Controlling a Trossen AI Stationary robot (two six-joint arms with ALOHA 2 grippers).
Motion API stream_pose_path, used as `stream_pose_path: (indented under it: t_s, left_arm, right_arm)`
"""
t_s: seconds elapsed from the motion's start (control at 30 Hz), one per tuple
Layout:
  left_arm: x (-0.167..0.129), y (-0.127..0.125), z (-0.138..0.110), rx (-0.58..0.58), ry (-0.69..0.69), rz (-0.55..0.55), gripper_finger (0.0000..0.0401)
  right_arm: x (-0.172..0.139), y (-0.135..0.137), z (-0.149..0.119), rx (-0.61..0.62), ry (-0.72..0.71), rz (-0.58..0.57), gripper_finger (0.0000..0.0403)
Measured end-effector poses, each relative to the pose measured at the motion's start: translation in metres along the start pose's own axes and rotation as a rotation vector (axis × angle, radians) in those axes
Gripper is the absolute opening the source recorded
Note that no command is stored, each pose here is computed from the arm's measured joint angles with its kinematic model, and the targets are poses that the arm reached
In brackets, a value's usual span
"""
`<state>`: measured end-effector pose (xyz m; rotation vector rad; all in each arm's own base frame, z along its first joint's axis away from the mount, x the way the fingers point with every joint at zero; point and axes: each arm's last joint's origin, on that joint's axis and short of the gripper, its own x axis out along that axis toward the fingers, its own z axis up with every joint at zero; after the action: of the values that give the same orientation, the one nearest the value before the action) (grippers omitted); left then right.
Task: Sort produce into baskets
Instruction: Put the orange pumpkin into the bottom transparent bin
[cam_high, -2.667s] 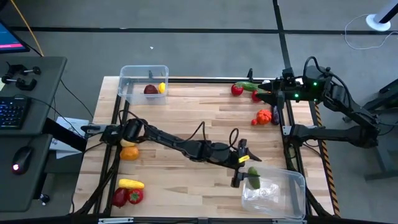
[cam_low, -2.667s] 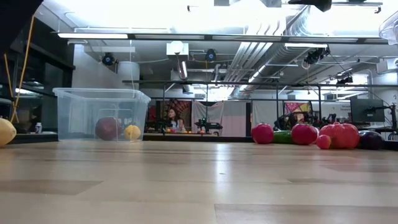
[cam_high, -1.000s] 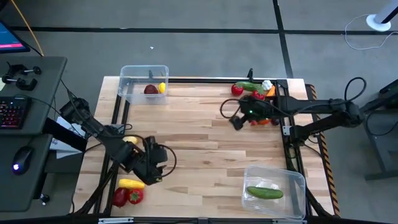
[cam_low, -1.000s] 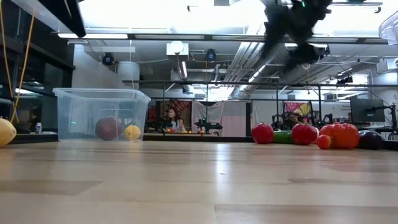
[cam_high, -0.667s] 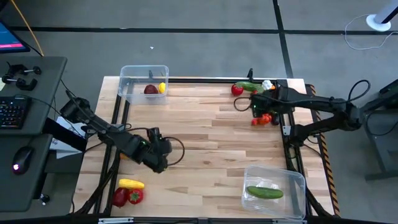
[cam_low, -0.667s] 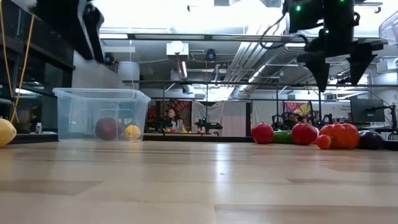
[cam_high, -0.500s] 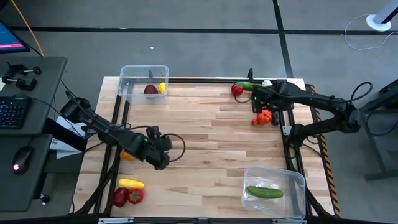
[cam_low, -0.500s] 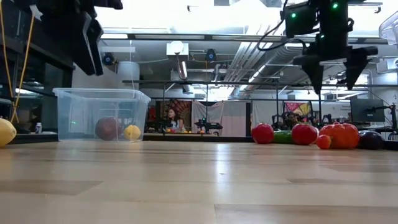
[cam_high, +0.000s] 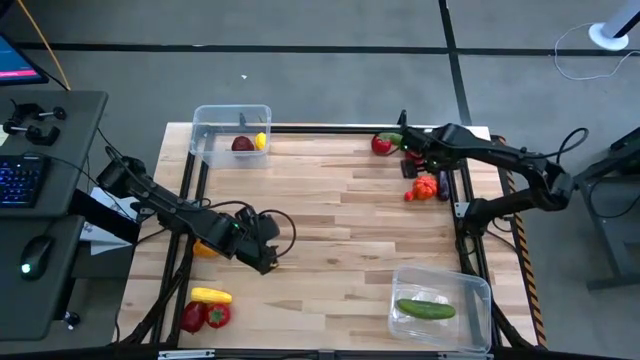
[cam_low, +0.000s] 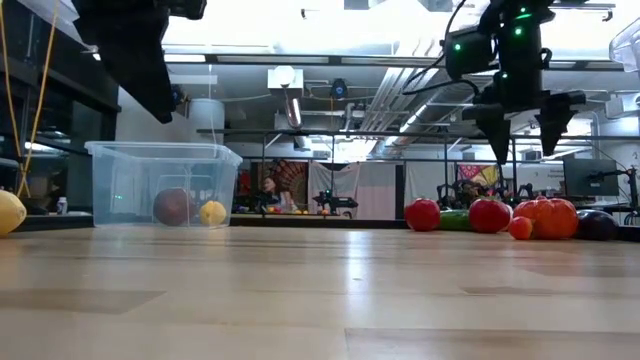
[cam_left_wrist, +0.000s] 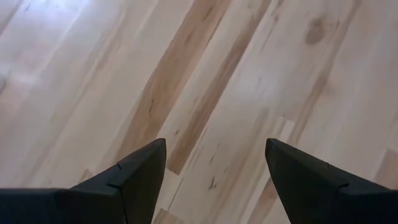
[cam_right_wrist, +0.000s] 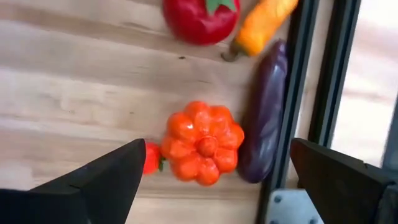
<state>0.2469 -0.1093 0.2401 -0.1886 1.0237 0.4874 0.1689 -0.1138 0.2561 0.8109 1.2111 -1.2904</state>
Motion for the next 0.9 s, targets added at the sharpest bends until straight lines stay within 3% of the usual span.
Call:
stream_pose_path:
  t_s: [0.17, 0.27, 0.63, 0.9]
  left_arm:
    - [0.000, 0.000, 0.001, -0.017, -0.003, 0.004, 0.0261]
    - [0.000, 0.000, 0.001, -0.017, -0.004, 0.005, 0.0261]
    - [0.000, 0.001, 0.001, -0.018, -0.005, 0.005, 0.0261]
    - [0.000, 0.001, 0.001, -0.018, -0.005, 0.006, 0.0261]
  right_arm:
    - [-0.001, 0.005, 0.002, -0.158, -0.069, 0.004, 0.0392]
    - [-0.001, 0.007, 0.004, -0.191, -0.093, 0.025, 0.0392]
    - [-0.002, 0.011, 0.007, -0.151, -0.111, 0.078, 0.0392]
    - [0.011, 0.003, 0.000, -0.116, -0.071, -0.018, 0.0393]
